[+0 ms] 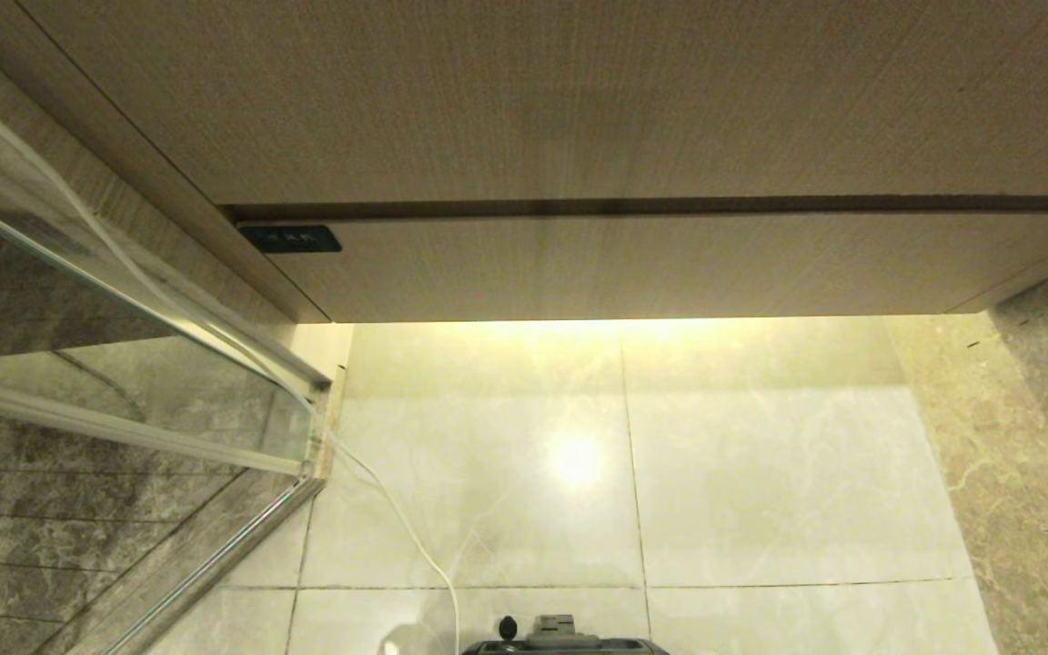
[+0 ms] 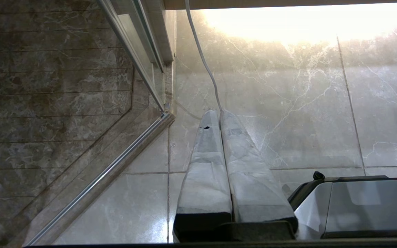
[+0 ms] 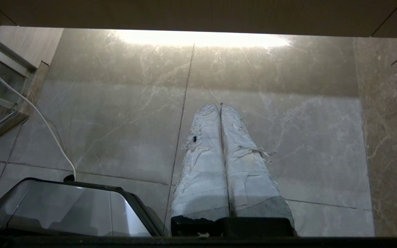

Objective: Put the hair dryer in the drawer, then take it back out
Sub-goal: Pull open the drawer

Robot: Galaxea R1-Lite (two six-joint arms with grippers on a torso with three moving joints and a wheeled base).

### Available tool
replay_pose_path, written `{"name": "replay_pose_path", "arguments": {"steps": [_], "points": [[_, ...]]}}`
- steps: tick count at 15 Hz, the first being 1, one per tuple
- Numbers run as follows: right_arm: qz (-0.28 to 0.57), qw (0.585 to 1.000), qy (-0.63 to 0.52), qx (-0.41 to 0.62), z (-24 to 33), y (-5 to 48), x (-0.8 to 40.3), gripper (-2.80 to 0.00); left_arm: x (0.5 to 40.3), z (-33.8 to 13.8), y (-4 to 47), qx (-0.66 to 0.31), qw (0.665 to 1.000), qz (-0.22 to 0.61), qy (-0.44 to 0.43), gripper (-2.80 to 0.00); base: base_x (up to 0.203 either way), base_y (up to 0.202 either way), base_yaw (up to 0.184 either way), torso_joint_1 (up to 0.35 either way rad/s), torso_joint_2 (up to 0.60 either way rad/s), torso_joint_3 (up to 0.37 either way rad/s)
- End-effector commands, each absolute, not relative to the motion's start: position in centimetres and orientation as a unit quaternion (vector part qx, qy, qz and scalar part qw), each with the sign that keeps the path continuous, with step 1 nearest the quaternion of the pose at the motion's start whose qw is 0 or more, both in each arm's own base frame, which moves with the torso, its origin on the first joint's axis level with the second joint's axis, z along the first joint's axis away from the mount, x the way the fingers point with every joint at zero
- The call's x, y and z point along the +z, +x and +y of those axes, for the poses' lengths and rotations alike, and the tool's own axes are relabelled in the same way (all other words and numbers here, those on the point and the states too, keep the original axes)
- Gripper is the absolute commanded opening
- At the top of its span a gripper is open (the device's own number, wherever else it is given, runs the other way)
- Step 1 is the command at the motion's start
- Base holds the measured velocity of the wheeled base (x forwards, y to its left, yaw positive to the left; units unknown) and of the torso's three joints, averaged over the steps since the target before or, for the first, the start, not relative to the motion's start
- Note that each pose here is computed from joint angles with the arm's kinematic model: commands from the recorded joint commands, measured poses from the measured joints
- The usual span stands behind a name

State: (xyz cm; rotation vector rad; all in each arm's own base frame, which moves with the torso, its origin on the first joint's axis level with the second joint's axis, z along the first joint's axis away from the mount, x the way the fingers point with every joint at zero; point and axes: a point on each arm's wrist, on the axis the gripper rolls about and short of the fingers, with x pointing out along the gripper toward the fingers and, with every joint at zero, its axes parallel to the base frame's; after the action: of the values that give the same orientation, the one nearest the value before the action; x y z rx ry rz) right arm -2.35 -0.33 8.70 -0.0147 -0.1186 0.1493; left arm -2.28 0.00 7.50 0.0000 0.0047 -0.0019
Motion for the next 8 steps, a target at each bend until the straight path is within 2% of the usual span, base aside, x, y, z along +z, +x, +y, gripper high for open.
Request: {"name": "replay_pose_path", "arguments": {"steps": [1, 8], "points": [[-0.058, 0.995, -0.008, 0.075, -0.32, -2.3, 7.52, -2.8, 7.46, 0.0, -2.27, -0.001, 1.0, 0.003, 0.0, -2.8, 0.0, 0.0, 0.0, 0.0, 0.0, 0.0], [-0.058, 0.995, -0.008, 0.075, -0.32, -2.3, 7.52, -2.8, 7.46, 0.0, -2.27, -0.001, 1.0, 0.003, 0.0, -2.8, 0.0, 0.0, 0.0, 0.0, 0.0, 0.0]]}}
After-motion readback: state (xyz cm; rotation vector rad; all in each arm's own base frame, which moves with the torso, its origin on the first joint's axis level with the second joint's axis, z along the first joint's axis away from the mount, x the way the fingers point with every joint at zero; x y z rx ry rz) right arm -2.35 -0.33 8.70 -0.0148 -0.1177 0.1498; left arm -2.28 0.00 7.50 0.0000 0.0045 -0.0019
